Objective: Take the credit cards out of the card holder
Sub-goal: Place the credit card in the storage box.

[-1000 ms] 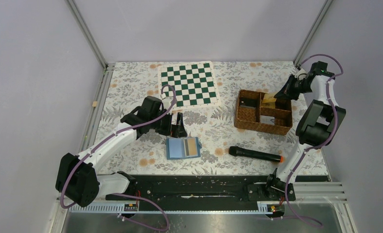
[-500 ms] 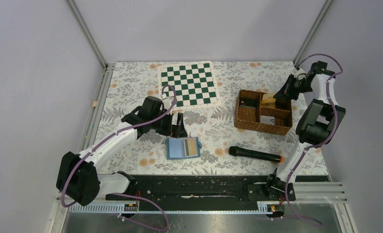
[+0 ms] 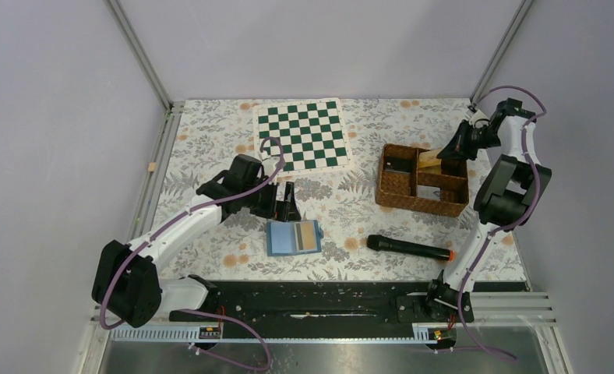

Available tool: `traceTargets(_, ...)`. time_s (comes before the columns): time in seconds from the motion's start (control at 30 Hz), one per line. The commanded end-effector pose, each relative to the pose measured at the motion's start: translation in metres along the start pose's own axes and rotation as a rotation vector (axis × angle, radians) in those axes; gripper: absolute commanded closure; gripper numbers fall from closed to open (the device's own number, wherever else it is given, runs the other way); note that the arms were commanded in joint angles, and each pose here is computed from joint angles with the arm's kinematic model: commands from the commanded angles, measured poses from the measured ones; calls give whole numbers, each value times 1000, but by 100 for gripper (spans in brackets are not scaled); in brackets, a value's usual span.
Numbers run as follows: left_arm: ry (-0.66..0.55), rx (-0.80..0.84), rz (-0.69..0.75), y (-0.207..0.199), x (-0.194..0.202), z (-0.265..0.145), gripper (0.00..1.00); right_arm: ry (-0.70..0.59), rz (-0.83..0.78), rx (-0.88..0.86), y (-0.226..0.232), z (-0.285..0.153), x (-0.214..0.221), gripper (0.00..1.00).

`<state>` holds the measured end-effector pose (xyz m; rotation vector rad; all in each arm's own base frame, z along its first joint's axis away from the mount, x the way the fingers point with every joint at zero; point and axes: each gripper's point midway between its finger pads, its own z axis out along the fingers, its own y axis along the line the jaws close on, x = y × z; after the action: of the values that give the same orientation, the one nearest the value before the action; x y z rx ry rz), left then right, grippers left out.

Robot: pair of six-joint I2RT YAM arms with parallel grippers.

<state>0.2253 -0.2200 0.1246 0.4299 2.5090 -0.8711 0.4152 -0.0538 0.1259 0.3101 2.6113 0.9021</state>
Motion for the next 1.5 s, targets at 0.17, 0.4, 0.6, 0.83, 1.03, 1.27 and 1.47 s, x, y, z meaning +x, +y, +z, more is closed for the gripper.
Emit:
traceTargets(0.17,-21,20,13,-5,-14,2,1,32,-9,-34,-6,9,-13,100)
traceTargets(0.4,-6,-1,6,1,-11,6,1,41,-9,-55,-11,20,-20,99)
traceTargets(0.6,6,-7,-1,3,-9,9,1,43,-19,-73,-12,26,-26,99)
traceTargets(0.83,8,-17,-4,6,-9,9,1,69,-29,-45,-14,37,-27,94)
traceTargets(1.03,9,-19,-4,6,-9,10,1,64,-26,7,-22,37,-30,85)
traceTargets(1.27,13,-19,-7,7,-9,10,1,1,-29,49,-23,32,-44,80)
traceTargets(1.47,14,-19,-8,6,-9,10,1,3,-9,78,-29,33,-45,72)
